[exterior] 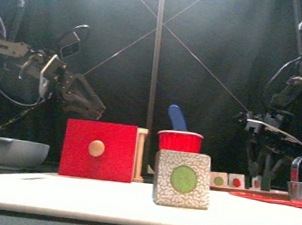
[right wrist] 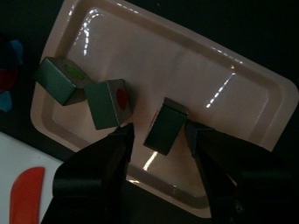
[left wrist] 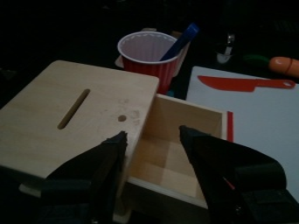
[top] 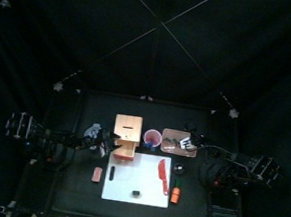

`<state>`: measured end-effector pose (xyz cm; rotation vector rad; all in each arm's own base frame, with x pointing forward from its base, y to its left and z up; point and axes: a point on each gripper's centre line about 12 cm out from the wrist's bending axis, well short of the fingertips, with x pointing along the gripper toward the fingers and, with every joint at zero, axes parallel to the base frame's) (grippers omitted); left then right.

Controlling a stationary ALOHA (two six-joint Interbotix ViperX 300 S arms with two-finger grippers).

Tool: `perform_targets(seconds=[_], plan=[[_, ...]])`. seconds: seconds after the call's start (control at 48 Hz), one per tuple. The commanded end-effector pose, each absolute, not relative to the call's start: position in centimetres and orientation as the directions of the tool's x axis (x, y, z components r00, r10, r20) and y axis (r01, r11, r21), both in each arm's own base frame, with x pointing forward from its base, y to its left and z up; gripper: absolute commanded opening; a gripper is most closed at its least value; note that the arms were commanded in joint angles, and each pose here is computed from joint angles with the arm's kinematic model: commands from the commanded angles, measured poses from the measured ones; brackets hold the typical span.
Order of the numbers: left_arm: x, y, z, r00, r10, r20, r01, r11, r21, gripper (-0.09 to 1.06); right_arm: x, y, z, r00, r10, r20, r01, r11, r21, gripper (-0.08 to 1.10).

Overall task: Place sushi on board then cut the sushi with the knife then place the pieces on the plate
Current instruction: Place the 4 sushi pieces on the plate

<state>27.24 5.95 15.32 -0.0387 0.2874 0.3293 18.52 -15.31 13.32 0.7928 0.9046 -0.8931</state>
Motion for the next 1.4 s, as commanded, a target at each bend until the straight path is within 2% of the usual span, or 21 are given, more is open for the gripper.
perform_targets(seconds=[0.021, 0.083, 0.167, 0.25, 0.312, 0.375, 0.521, 0.646, 0.75, 0.958, 1.208, 1.396], plan=[[27.7, 6.0, 15.9, 0.912, 0.315, -0.263, -0.325, 0.946, 0.007, 0.88, 18.7, -15.4, 16.3, 0.378, -0.336, -0.863, 0.88, 0.42, 0.222, 0.84], [27.8, 6.1, 16.0, 0.912, 0.316, -0.26, -0.326, 0.945, 0.006, 0.88, 18.6, -14.6, 18.1, 0.41, -0.345, -0.844, 0.865, 0.44, 0.24, 0.84], [27.8, 6.1, 16.1, 0.913, 0.318, -0.257, -0.327, 0.945, 0.007, 0.88, 19.1, -12.3, 19.6, 0.492, -0.332, -0.805, 0.805, 0.526, 0.275, 0.84], [28.0, 6.3, 16.3, 0.913, 0.324, -0.248, -0.333, 0.943, 0.005, 0.88, 21.0, -8.4, 19.8, 0.589, -0.25, -0.769, 0.668, 0.686, 0.288, 0.84], [28.1, 6.4, 16.4, 0.913, 0.326, -0.247, -0.335, 0.942, 0.006, 0.88, 23.2, -4.9, 20.2, 0.667, -0.158, -0.728, 0.517, 0.802, 0.299, 0.84], [28.2, 6.8, 16.5, 0.908, 0.339, -0.245, -0.349, 0.937, 0.005, 0.88, 25.1, -2.3, 20.5, 0.695, -0.078, -0.715, 0.429, 0.843, 0.325, 0.84], [28.6, 7.5, 16.3, 0.899, 0.359, -0.249, -0.371, 0.929, 0.001, 0.88, 30.6, 1.6, 19.7, 0.65, 0.04, -0.759, 0.356, 0.867, 0.35, 0.84], [29.0, 7.7, 16.3, 0.898, 0.362, -0.252, -0.373, 0.928, 0.004, 0.88, 35.5, 5.1, 20.3, 0.651, 0.067, -0.756, 0.211, 0.941, 0.265, 0.84], [29.1, 7.7, 16.3, 0.898, 0.362, -0.25, -0.373, 0.928, 0.001, 0.88, 38.2, 7.4, 19.3, 0.589, 0.07, -0.805, 0.167, 0.964, 0.206, 0.84], [29.0, 7.9, 16.3, 0.893, 0.374, -0.252, -0.388, 0.922, -0.009, 0.88, 40.9, 10.4, 16.9, 0.496, 0.067, -0.866, 0.076, 0.99, 0.12, 0.85], [28.8, 7.7, 16.2, 0.891, 0.369, -0.263, -0.387, 0.922, -0.014, 0.88, 43.1, 12.5, 16.4, 0.441, 0.144, -0.886, 0.007, 0.986, 0.164, 0.85], [28.6, 7.6, 15.9, 0.89, 0.367, -0.272, -0.385, 0.923, -0.014, 0.88, 43.6, 12.4, 14.5, 0.405, 0.135, -0.904, 0.018, 0.988, 0.156, 0.84]])
